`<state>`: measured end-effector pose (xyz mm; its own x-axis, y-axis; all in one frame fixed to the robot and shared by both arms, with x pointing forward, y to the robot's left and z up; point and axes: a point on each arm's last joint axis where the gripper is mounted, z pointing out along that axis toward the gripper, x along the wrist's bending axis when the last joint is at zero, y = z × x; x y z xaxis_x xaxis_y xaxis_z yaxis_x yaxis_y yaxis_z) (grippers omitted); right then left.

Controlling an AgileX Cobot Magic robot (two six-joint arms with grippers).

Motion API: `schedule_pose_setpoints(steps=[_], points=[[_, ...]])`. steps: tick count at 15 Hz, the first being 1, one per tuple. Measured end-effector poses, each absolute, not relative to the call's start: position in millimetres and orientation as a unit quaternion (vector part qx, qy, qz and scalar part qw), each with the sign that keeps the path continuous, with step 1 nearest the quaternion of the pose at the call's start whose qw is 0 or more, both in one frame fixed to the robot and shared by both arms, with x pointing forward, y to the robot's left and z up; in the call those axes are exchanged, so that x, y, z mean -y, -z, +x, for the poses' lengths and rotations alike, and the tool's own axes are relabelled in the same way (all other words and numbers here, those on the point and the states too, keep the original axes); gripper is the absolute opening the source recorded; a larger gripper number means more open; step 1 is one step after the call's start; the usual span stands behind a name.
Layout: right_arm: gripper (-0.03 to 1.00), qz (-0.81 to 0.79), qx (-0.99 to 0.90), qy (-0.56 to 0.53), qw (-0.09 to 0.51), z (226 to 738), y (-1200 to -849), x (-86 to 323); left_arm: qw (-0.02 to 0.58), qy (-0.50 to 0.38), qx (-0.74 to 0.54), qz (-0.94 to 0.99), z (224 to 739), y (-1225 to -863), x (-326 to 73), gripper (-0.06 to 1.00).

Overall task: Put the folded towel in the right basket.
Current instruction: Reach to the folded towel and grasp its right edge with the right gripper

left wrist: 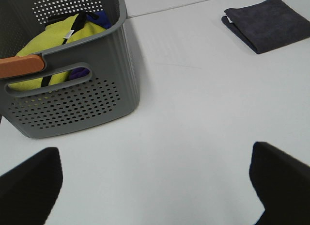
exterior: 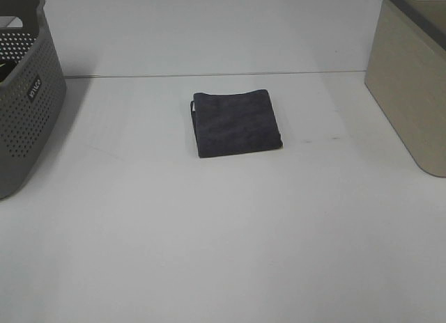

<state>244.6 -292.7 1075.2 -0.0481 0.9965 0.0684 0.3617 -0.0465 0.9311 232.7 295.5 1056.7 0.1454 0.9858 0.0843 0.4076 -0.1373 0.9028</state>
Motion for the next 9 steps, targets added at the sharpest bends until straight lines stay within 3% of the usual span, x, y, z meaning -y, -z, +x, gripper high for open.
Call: schedule_pose_setpoints(steps=[5, 9], points=[[0.77, 0.587, -0.566, -0.45, 0.364, 311, -1122, 291, 0.383, -0.378, -0.534, 0.653, 233, -1057, -295, 0.99], [0.76, 0.594, -0.612, -0.413, 0.319, 392, -1150, 287, 0.383, -0.378, -0.534, 0.653, 233, -1057, -295, 0.99]])
